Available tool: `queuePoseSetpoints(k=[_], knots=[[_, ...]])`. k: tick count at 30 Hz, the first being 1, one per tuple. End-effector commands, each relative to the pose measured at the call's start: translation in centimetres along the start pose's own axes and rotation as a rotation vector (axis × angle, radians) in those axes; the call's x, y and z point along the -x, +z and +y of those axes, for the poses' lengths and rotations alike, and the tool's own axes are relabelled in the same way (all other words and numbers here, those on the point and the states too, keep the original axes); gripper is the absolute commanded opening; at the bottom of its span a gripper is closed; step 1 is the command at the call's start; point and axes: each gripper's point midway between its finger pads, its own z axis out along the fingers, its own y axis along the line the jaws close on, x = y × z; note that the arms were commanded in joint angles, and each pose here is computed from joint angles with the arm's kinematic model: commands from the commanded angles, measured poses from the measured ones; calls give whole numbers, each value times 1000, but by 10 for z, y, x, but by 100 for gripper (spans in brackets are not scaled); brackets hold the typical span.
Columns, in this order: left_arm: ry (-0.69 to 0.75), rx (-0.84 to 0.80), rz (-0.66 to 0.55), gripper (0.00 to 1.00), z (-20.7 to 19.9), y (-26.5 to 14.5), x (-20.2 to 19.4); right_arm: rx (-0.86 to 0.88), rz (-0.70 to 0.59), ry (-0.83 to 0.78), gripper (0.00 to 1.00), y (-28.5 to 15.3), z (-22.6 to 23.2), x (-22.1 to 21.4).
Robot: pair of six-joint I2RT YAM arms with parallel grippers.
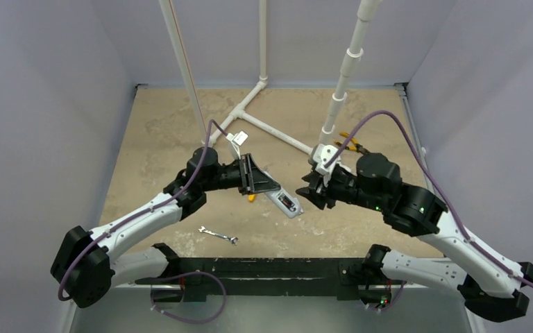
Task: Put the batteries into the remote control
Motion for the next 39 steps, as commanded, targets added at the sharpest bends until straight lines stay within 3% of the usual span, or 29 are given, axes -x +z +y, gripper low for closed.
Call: queuePoseSetpoints(k=[1,9,17,21,27,33,39], knots=[[50,-72,30,0,-34,-10,0,24,-185,-171,35,-4,2,25],[33,-121,69,0,-34,-15,-13,160,-203,-297,31,4,23,21],[-8,-142,68,0,-24,-16,-21,421,-263,-393,31,10,64,21],[-27,-152,63,0,-18,-16,-23,489,-300,-393,32,12,67,24],[-36,-146,50,0,-11,-16,-24,608,-376,-261,32,19,47,33],[-46,-146,39,0,-6,-16,-22,603,-270,-227,34,41,38,9],[-49,-139,25,0,-2,-16,-21,562,-284,-279,49,40,39,-16]])
